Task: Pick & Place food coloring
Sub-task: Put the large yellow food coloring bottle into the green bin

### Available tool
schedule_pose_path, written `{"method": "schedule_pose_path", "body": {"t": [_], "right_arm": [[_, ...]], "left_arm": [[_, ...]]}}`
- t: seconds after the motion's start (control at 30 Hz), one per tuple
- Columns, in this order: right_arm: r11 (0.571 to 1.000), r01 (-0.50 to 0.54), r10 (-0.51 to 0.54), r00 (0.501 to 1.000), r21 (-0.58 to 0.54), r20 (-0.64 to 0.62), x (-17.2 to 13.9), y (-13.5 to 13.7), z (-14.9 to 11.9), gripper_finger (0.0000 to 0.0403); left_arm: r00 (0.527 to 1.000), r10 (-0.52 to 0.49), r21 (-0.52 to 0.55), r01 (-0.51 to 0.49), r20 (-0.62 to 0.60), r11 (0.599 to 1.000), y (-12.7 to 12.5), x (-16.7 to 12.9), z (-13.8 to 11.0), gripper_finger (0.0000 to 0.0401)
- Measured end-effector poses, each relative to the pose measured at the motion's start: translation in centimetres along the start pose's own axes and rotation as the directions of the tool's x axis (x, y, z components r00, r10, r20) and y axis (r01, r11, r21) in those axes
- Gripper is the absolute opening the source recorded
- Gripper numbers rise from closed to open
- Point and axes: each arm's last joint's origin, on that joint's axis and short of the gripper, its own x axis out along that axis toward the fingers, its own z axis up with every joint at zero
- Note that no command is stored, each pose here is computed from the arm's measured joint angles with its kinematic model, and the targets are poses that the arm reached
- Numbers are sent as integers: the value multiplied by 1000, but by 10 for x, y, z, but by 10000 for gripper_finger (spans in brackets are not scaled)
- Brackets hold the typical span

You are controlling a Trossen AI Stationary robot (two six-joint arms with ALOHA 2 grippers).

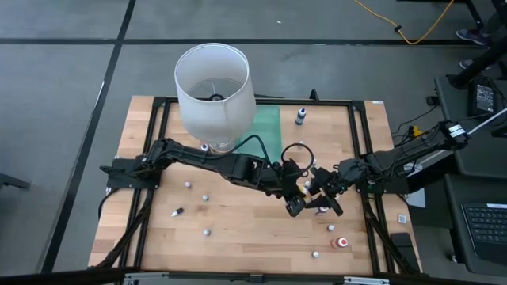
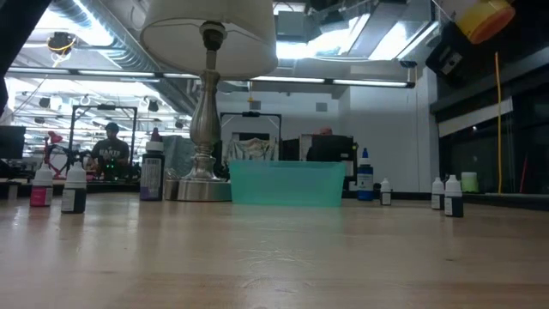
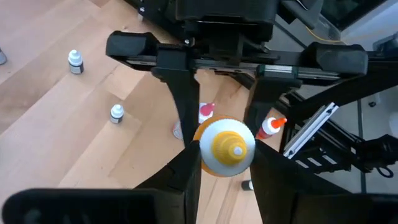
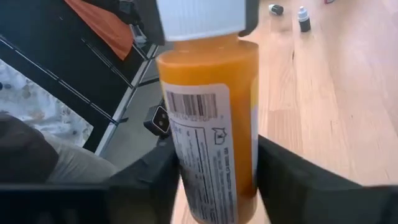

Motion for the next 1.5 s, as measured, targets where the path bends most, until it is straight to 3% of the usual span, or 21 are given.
{"method": "schedule_pose_path", "body": {"t": [0.17, 0.43, 0.77, 0.97, 1.1, 1.3, 1.5], "right_arm": [[999, -5, 5, 1000, 43, 0, 0, 0, 0, 121], [999, 0, -2, 999, 40, 50, 0, 5, 2, 116], [1000, 24, -27, 974, 16, 226, -1, 14, 12, 114], [998, -4, 24, 937, -57, 349, -4, 27, 19, 112], [993, 44, 0, 929, -109, 371, -3, 39, 25, 112], [958, 96, 15, 925, -271, 380, 6, 65, 53, 112], [939, 129, -15, 941, -318, 337, 20, 75, 68, 112]], "left_arm": [[1000, -11, -4, 11, -13, 1000, 0, 0, 0, 119], [1000, -6, -19, 6, -16, 1000, -4, -6, -3, 185], [968, 127, 26, -136, 215, 990, -39, -30, -30, 209], [901, 223, 33, -253, 372, 967, -51, -39, -42, 208], [889, 167, 57, -210, 426, 976, -62, -42, -40, 209], [878, 92, 108, -161, 471, 981, -70, -44, -33, 209], [870, 64, 125, -142, 489, 982, -72, -45, -31, 204]]}}
